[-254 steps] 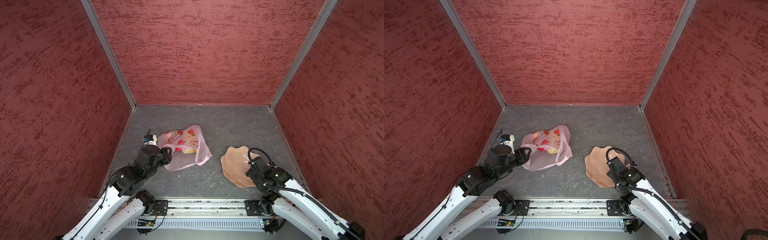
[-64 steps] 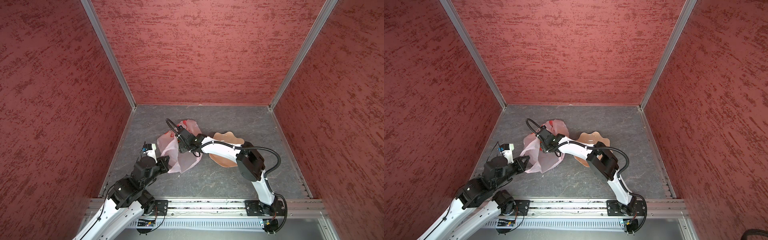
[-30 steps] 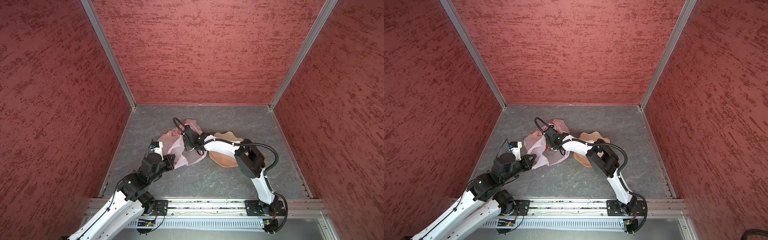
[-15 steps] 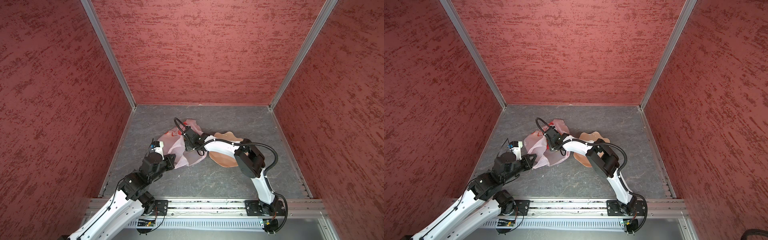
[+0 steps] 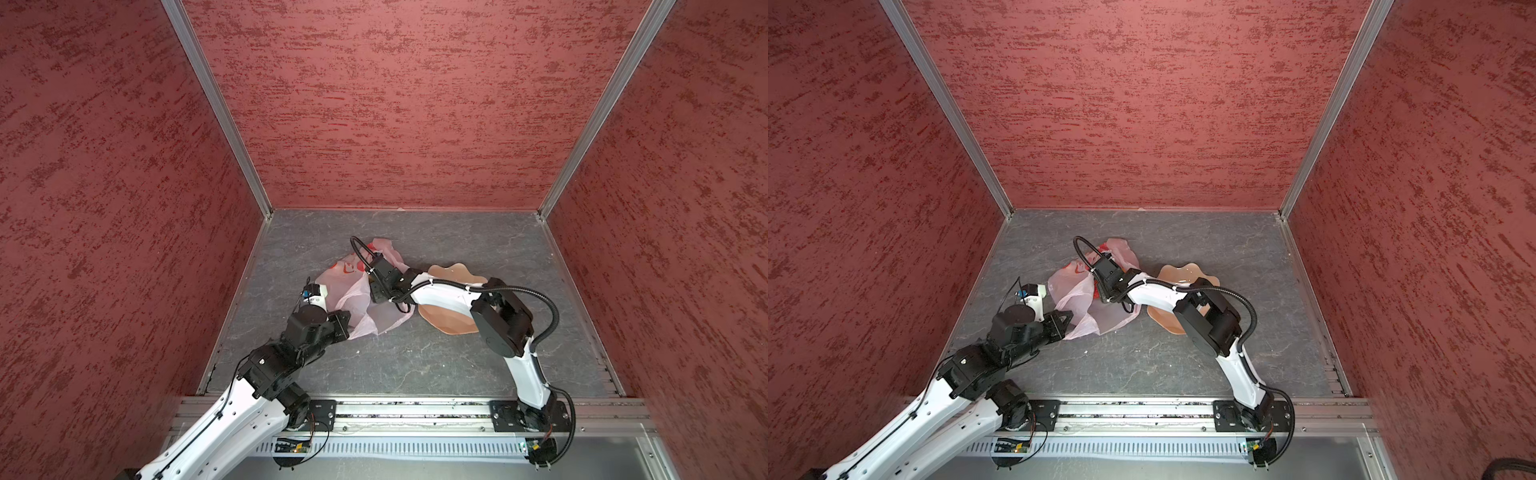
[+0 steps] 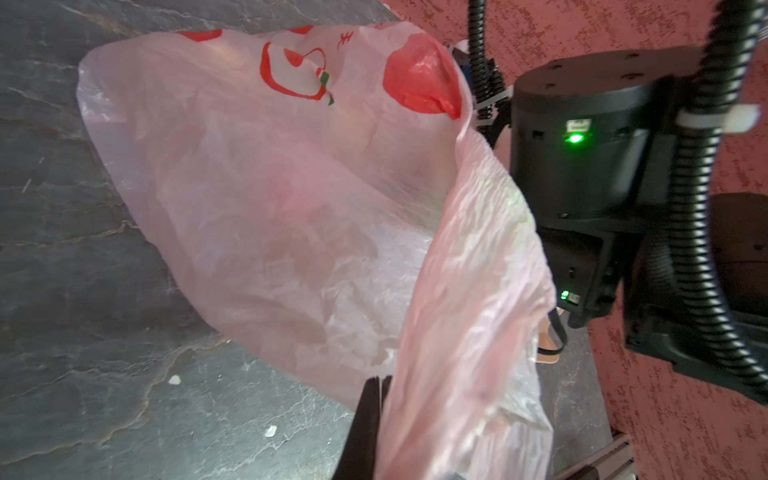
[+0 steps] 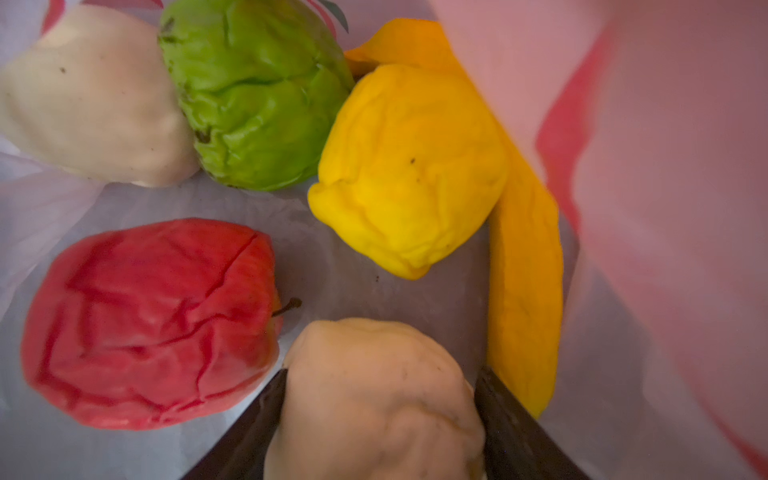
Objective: Take the fake fruits out of the plastic bag
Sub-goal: 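Lower the right gripper onto the cream fruit inside the bag, then close the right gripper on the cream fruit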
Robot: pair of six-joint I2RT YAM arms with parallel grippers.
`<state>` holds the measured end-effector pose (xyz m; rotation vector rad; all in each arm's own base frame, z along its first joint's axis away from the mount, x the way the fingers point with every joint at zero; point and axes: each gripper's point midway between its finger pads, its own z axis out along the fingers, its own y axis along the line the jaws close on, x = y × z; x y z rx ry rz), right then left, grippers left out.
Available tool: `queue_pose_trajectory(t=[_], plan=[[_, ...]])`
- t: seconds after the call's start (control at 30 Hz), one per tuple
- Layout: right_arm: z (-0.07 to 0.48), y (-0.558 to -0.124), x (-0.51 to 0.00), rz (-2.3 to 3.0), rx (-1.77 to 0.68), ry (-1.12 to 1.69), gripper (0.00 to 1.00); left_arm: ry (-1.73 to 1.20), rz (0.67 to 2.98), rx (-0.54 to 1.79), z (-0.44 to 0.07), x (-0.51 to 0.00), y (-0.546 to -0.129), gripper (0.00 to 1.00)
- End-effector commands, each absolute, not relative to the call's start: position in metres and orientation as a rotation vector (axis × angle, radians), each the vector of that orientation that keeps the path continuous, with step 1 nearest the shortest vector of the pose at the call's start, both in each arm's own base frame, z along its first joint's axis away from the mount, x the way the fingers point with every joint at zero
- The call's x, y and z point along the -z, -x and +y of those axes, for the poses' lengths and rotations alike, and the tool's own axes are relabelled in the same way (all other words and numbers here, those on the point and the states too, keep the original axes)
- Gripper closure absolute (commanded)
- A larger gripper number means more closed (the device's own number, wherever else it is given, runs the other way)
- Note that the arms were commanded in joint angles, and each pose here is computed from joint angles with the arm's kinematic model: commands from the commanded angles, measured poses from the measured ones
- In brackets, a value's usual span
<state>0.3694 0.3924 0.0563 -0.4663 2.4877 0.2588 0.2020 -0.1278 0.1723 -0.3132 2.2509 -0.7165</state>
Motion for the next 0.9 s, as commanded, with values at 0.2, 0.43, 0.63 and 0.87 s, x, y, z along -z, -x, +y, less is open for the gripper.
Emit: queue_pose_trajectory(t=[0.2,0.43,0.63,0.87], plan=[[0.394,-0.344,-0.087,2.473,-0.296,0.539,0.66,0.436,2.318,0.578,-0.101,-0.162,-0.193,0.93],[0.400,-0.325,-0.120,2.435,-0.371,0.572,0.67,0.450,2.306,0.553,-0.099,-0.166,-0.200,0.93],[0.404,-0.308,-0.149,2.396,-0.489,0.585,0.67,0.456,2.255,0.569,-0.102,-0.179,-0.209,0.93],[0.403,-0.298,-0.188,2.324,-0.601,0.579,0.68,0.437,2.200,0.535,-0.097,-0.199,-0.218,0.93]])
